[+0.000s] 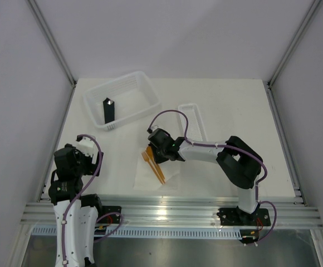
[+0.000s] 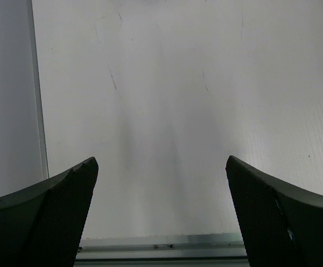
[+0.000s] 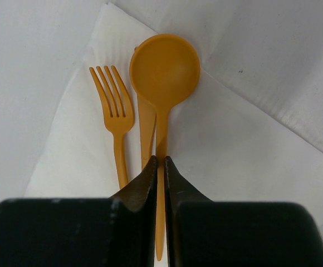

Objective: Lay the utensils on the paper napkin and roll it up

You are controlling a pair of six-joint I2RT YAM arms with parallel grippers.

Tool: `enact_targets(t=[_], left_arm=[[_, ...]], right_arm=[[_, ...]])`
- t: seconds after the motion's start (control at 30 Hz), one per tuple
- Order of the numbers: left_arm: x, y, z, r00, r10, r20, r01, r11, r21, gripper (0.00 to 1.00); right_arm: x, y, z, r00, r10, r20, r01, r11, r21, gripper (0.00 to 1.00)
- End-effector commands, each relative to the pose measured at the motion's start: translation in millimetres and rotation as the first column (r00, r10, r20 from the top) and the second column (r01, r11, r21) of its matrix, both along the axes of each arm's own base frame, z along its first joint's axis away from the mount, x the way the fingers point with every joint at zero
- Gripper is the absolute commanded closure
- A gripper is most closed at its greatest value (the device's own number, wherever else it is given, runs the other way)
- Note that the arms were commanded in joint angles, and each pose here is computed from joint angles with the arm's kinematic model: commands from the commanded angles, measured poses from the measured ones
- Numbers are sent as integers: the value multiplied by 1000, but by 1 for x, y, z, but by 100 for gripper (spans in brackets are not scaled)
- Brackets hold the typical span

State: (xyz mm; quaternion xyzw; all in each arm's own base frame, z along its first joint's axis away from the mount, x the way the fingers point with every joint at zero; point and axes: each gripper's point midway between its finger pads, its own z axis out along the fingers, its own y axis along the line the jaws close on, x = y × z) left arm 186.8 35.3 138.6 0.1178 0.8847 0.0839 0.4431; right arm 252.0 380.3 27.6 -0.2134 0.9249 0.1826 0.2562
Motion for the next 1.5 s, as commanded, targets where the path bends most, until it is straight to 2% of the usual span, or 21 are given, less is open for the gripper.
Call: enact_targets(t=[0.0, 0.47, 0.57, 0.67, 0.7, 0.8, 0.83, 0.93, 1.0, 1.03, 1.1, 1.17, 1.2, 1.23, 1.27, 1.3, 1.47], left_arm=[[2, 2, 2, 1000, 12, 19, -12, 1000, -3, 0], [5, -2, 21, 999, -41, 18, 41, 999, 13, 1], [10, -2, 30, 997, -67, 26, 66, 997, 28, 6], [21, -15, 49, 982, -176, 74, 173, 984, 43, 12], [24, -19, 54, 976, -201, 83, 198, 979, 49, 16], [39, -33, 75, 953, -291, 88, 281, 953, 112, 27], [45, -28, 84, 958, -273, 84, 257, 952, 165, 30], [58, -79, 70, 871, -491, -4, 478, 845, 238, 37], [62, -102, 53, 813, -578, -65, 576, 783, 235, 39], [61, -122, 45, 764, -641, -77, 640, 737, 218, 40], [64, -138, 23, 716, -683, -142, 697, 691, 192, 41], [71, -149, 0, 676, -714, -183, 735, 636, 235, 41], [76, -153, -14, 660, -719, -218, 750, 612, 250, 41], [78, -156, -26, 643, -728, -238, 764, 590, 262, 41], [86, -163, -28, 627, -747, -220, 772, 559, 303, 41], [90, -167, -39, 615, -750, -242, 782, 543, 305, 42], [99, -182, -63, 552, -778, -299, 827, 464, 318, 42]], right_arm=[[2, -7, 5, 999, -25, 20, 25, 1000, -7, 95], [-1, -19, 50, 998, -24, 58, 21, 998, 55, 80], [-13, -31, 44, 1000, -14, 22, 13, 999, 50, 78], [-25, -51, 48, 999, -35, -23, 37, 996, 85, 78], [-23, -59, 64, 998, -55, -18, 56, 990, 131, 77], [-35, -90, 61, 995, -76, -67, 83, 990, 117, 77], [-39, -107, 63, 992, -94, -84, 102, 991, 90, 78], [-61, -130, 56, 987, -88, -134, 94, 995, 36, 80], [-79, -144, 41, 977, -98, -191, 102, 995, 9, 83], [-85, -149, 41, 973, -99, -207, 103, 995, 12, 85], [-100, -160, 25, 960, -108, -260, 112, 994, 0, 90], [-108, -160, 18, 950, -95, -296, 112, 993, 38, 95], [-106, -148, 20, 955, -71, -288, 105, 989, 105, 97], [-124, -143, 13, 932, -27, -361, 87, 984, 152, 98], [-129, -135, 11, 924, 7, -382, 73, 978, 194, 99], [-130, -122, 18, 923, 58, -380, 50, 962, 269, 99], [-137, -110, 17, 922, 146, -359, -24, 946, 323, 100]])
